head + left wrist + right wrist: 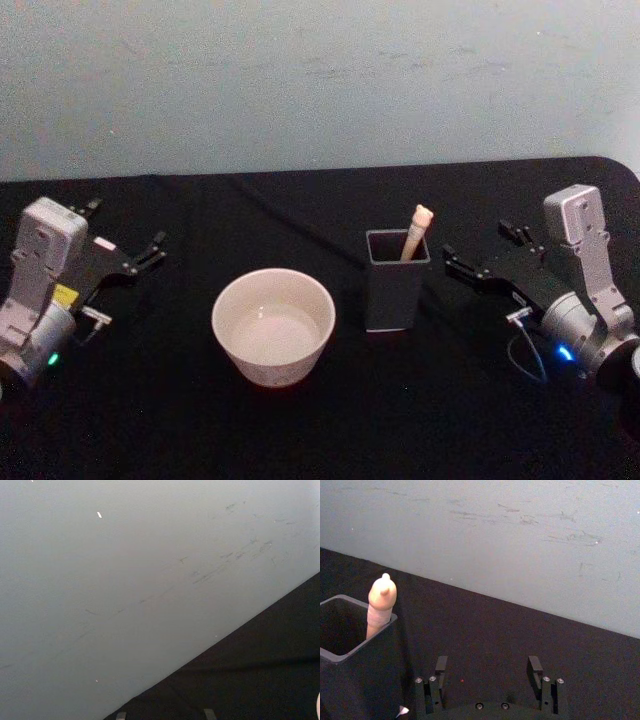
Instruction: Pick up the stirring spoon with one hand, stir inside the cup, then place it back in its original position.
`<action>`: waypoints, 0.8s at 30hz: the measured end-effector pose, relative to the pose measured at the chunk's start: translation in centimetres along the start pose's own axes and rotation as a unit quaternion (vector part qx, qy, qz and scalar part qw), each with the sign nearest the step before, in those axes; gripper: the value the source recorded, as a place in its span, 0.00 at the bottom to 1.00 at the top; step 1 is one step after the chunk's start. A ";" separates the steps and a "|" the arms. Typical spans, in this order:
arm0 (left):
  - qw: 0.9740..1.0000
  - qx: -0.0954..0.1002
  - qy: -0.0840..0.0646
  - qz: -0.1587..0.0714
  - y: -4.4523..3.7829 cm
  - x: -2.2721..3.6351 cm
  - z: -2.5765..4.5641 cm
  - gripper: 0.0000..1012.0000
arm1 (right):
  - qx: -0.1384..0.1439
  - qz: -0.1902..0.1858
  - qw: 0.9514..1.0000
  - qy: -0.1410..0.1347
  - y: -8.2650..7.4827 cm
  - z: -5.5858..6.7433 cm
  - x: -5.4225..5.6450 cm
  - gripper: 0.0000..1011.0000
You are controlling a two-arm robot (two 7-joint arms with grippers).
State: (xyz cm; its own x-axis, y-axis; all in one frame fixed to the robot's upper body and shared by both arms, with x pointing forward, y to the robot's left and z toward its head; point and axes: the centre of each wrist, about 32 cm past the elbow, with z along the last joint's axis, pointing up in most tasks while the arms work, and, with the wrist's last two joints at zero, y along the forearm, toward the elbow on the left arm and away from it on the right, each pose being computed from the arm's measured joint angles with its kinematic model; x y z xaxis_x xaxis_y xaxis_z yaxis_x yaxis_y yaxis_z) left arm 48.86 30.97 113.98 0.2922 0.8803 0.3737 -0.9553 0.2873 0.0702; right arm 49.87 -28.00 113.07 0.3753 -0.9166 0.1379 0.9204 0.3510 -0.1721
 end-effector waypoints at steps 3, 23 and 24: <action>1.000 0.000 0.000 0.000 0.00 0.00 0.00 0.99 | 0.001 0.000 1.000 0.000 0.0 0.0 0.0 0.99; 1.000 0.000 0.000 0.000 0.00 0.00 0.00 0.99 | 0.003 0.000 1.000 0.001 -0.1 0.1 0.0 0.99; 1.000 0.000 0.000 0.000 0.00 0.00 0.00 0.99 | 0.003 0.000 1.000 0.001 -0.1 0.1 0.0 0.99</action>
State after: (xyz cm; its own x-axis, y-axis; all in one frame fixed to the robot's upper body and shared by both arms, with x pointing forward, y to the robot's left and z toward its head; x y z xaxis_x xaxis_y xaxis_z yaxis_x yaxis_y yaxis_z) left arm 48.86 30.97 113.98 0.2923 0.8803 0.3737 -0.9553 0.2873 0.0702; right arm 49.85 -28.03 113.17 0.3750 -0.9171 0.1357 0.9211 0.3519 -0.1668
